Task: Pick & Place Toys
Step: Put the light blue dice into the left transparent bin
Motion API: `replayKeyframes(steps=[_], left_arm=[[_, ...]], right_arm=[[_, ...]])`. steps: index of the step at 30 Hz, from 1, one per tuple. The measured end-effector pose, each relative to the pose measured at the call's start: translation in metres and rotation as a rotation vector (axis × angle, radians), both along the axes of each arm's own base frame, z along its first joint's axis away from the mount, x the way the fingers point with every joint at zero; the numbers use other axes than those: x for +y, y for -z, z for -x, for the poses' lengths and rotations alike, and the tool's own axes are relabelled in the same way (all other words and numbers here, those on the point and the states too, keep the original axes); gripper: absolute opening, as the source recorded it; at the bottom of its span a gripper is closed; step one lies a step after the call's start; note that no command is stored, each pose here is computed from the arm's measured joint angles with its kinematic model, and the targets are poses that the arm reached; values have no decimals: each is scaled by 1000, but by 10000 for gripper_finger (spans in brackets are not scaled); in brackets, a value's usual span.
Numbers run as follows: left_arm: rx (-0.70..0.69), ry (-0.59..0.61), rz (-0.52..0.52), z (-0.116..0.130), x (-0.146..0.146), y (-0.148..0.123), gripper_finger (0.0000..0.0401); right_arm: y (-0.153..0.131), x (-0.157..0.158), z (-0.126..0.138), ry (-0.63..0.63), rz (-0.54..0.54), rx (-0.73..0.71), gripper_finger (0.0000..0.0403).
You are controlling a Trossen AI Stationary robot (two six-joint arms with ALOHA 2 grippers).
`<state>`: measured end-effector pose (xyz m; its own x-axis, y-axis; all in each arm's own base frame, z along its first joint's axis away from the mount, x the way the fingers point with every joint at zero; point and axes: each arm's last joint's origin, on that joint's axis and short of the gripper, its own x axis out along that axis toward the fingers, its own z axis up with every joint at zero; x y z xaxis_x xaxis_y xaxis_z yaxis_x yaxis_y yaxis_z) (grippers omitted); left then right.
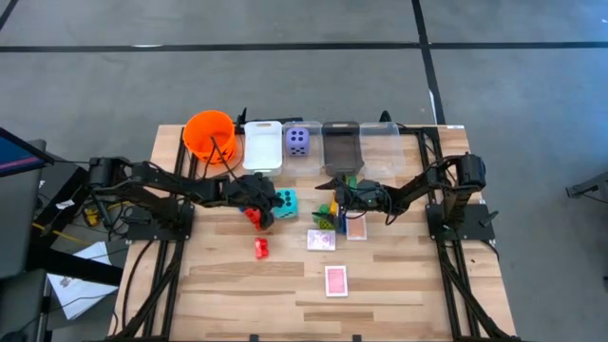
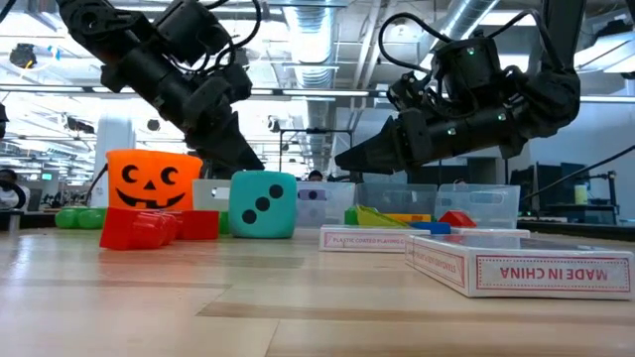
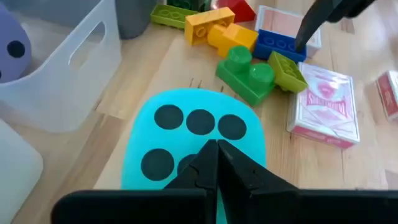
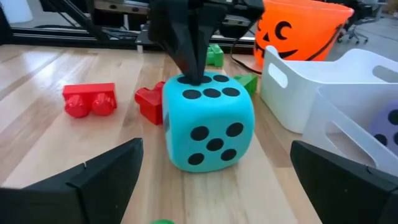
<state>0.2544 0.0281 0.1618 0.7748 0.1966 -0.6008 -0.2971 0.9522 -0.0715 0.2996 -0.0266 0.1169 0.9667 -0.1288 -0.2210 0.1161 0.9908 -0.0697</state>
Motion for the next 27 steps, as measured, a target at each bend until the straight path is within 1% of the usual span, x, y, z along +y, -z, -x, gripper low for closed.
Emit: replayKeyframes(steps=[7, 10, 15, 17, 19, 22, 24, 27], left_arm=[[-25, -8, -8, 1, 0, -4, 0], [-83, -1, -23, 4, 0, -16, 0], [-113, -16, -52, 12, 0, -30, 0], [-68, -43, -69, 19, 0, -31, 0], [28, -81, -75, 27, 1, -26, 0], [102, -142, -53, 38, 1, -24, 0], [128, -178, -37, 43, 1, -24, 0], [120, -191, -29, 42, 1, -24, 0]], right_arm=[[-1, -5, 0, 23, -4, -8, 400], [-1, -7, 0, 29, -6, -10, 400], [-1, -7, 0, 28, -7, -6, 400], [0, -7, 0, 28, -7, -2, 400], [0, -6, 0, 29, -12, 0, 400], [0, -7, 0, 32, -21, -2, 400], [0, -7, 0, 34, -30, -6, 400], [-1, -7, 0, 34, -32, -8, 400]])
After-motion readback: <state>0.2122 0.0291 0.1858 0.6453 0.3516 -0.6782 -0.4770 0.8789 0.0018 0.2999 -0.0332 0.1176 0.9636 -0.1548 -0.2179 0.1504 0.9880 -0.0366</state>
